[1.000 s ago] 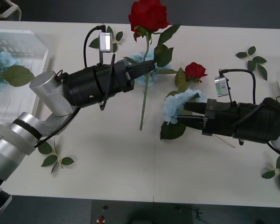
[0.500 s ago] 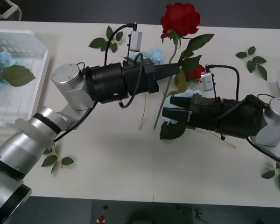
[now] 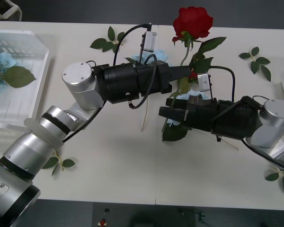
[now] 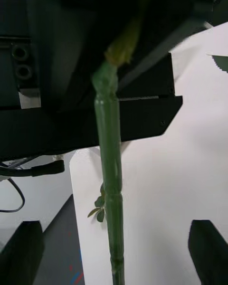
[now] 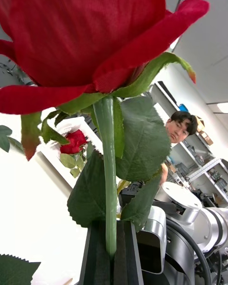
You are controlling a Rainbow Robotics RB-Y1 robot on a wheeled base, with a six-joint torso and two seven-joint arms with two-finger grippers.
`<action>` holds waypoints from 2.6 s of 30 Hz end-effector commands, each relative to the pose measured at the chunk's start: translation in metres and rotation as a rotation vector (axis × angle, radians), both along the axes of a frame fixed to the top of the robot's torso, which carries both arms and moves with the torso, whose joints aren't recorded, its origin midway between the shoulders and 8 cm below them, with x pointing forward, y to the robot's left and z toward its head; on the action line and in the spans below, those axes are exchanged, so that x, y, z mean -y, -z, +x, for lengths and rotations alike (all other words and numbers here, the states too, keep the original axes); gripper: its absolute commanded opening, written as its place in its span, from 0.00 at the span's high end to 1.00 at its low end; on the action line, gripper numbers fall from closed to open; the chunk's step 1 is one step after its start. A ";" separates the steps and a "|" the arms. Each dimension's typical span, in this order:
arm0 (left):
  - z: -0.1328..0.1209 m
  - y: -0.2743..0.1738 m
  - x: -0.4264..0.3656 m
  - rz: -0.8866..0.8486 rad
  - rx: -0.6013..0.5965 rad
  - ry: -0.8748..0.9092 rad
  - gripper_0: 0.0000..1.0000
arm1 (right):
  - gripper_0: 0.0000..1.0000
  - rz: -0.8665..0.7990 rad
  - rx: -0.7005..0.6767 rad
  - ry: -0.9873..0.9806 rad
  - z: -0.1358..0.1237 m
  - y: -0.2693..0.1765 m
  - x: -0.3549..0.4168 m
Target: Put the red flowers into the right box and the blue flowers into the left box
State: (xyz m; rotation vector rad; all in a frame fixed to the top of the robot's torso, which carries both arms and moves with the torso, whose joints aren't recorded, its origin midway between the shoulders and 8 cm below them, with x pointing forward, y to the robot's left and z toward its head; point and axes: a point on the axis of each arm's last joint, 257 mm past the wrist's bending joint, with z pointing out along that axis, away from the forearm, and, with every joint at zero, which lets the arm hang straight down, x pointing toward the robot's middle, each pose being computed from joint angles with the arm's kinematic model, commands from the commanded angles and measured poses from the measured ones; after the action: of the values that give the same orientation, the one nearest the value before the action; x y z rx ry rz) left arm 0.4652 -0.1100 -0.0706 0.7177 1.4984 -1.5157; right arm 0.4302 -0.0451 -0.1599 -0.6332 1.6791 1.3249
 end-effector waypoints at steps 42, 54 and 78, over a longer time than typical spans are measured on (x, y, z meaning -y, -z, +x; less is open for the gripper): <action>0.042 -0.020 -0.223 0.215 -0.007 -0.092 0.00 | 1.00 -0.125 0.064 0.073 0.032 -0.027 0.064; 0.120 0.031 -0.224 0.593 0.114 -0.236 0.00 | 1.00 -0.913 -0.090 0.545 0.047 -0.003 0.429; 0.120 0.138 -0.081 0.866 -0.009 -0.324 0.00 | 0.00 -1.097 -0.446 0.869 -0.037 0.011 0.610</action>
State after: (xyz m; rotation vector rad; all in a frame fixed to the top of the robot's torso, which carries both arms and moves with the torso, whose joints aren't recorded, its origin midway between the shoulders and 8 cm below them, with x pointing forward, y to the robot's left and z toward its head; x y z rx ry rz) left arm 0.5786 -0.0133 -0.2332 0.9116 2.1949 -0.5949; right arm 0.3928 -0.6457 -0.1854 -0.1339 2.5912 -0.1599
